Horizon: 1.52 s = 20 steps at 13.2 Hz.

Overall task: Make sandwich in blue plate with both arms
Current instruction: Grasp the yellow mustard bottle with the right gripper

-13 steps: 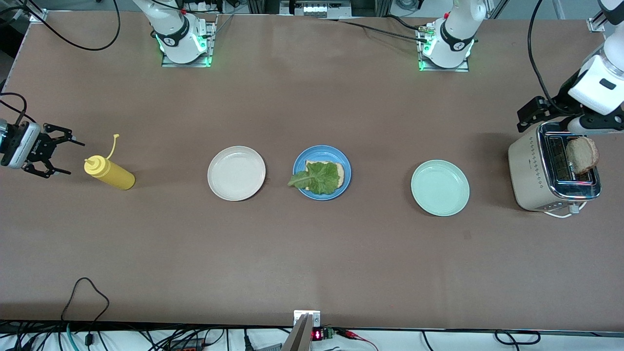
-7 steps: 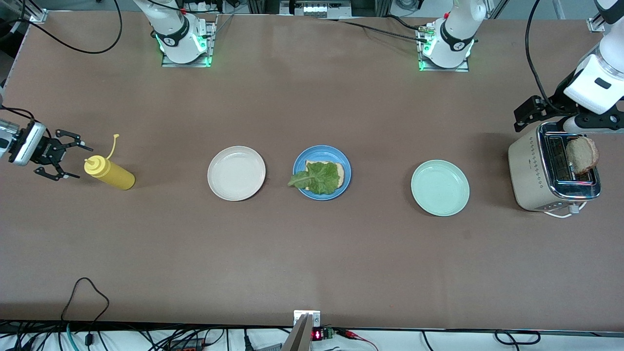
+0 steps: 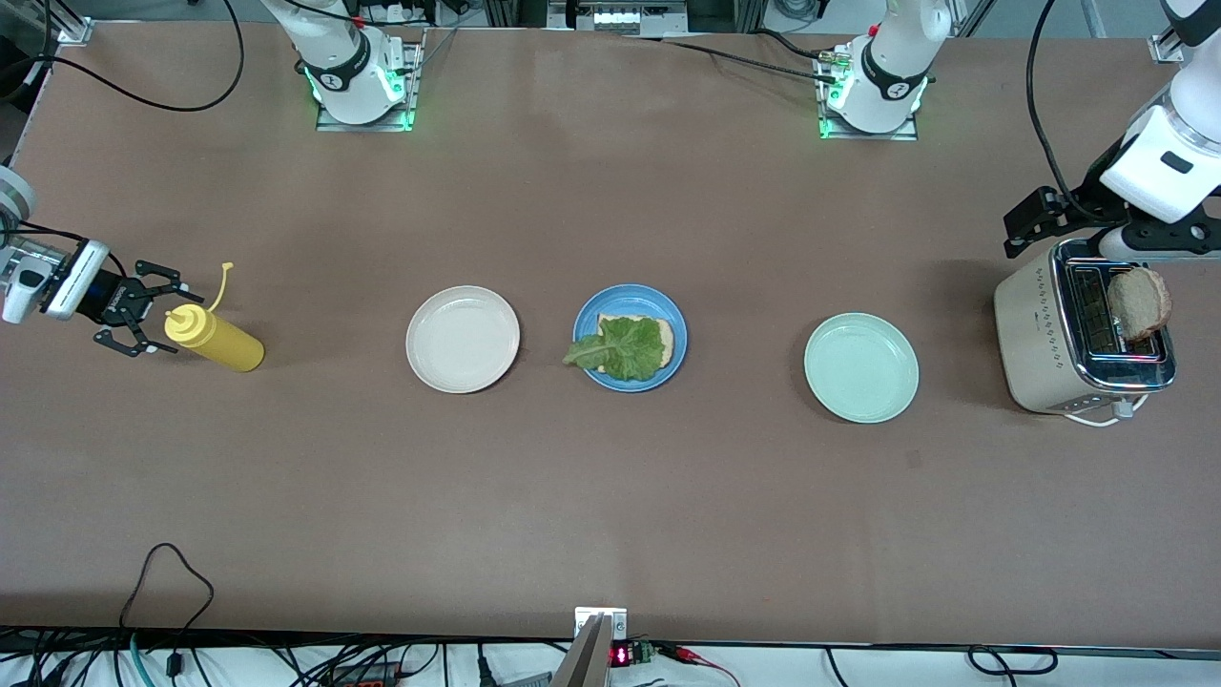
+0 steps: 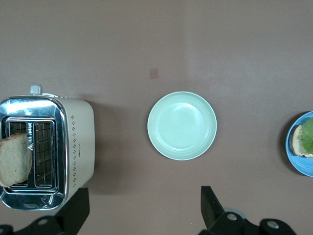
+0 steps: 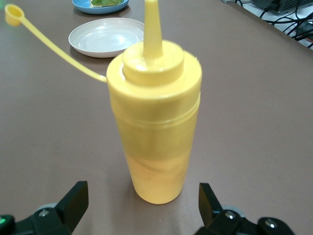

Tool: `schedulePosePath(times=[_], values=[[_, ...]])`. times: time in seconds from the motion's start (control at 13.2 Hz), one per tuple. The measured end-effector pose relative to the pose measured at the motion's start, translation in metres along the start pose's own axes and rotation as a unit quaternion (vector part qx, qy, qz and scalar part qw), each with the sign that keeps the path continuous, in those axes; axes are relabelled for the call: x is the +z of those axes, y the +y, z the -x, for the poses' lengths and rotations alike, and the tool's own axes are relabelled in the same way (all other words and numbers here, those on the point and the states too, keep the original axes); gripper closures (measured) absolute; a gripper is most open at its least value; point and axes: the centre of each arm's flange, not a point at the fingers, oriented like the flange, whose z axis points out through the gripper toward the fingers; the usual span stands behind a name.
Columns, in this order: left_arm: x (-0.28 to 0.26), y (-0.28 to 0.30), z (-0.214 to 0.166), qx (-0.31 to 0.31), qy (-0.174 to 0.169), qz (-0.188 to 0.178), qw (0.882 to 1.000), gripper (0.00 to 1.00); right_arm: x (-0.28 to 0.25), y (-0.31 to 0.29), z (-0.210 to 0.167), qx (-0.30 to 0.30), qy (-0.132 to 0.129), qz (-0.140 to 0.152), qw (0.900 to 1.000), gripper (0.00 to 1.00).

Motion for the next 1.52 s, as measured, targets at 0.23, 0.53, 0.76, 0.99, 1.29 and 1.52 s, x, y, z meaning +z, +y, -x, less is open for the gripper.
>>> schedulePosePath(times=[0.23,0.53,0.76,0.99,1.29,1.52], values=[[0.000,0.002,0.000,0.002,0.000,0.000,1.000,0.00,0.008,0.004,0.007,-0.009,0.018,-0.001,1.000,0.00],[0.000,0.001,0.000,0.001,0.000,0.000,1.000,0.00,0.023,0.005,0.017,-0.006,0.035,-0.001,0.999,0.00],[0.000,0.000,0.000,0.000,0.000,0.000,1.000,0.00,0.036,0.007,0.014,-0.007,0.047,-0.005,0.999,0.00],[0.000,-0.001,0.000,-0.001,0.000,0.000,1.000,0.00,0.047,0.010,0.009,-0.008,0.059,-0.005,0.998,0.00],[0.000,-0.001,0.000,-0.001,0.000,0.000,1.000,0.00,0.059,0.011,0.006,-0.009,0.066,-0.011,0.998,0.00],[0.000,-0.001,0.000,-0.001,0.000,0.000,1.000,0.00,0.067,0.016,-0.001,-0.015,0.065,-0.013,0.998,0.06]])
